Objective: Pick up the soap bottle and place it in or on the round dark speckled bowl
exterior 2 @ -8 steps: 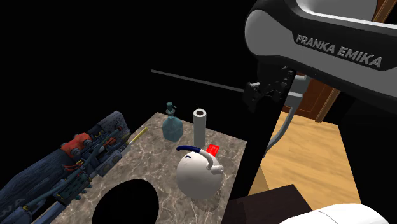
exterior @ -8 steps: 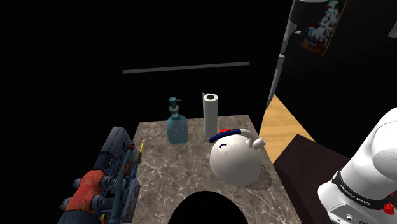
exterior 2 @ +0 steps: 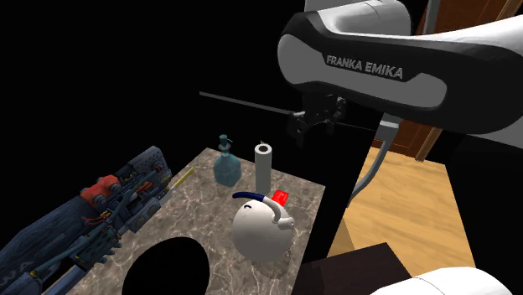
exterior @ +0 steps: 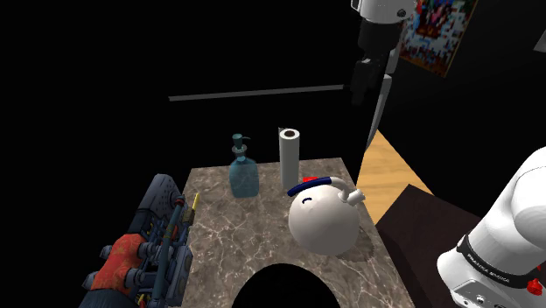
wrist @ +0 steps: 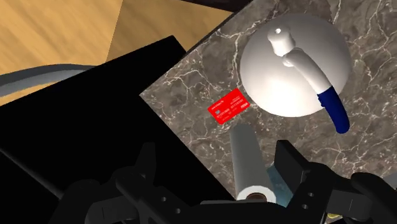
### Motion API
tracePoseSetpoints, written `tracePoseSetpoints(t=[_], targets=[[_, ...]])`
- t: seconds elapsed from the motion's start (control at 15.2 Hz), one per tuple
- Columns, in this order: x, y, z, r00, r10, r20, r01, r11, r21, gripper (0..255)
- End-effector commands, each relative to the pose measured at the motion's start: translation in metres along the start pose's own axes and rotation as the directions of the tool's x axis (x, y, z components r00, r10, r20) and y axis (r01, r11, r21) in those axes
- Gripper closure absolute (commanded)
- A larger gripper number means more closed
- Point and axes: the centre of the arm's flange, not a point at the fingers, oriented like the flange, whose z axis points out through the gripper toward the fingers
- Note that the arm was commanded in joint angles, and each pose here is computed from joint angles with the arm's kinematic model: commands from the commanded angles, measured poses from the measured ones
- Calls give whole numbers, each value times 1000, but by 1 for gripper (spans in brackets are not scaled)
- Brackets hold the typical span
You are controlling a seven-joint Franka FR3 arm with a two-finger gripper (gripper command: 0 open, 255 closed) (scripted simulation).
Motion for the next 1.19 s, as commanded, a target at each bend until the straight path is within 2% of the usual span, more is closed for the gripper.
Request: tracePoseSetpoints(t=[0.0, 1.12], targets=[[21, -11, 6, 1000, 2, -2, -2, 1000, 5, 0], [194, -132, 68, 1000, 11, -14, -10, 999, 44, 0]])
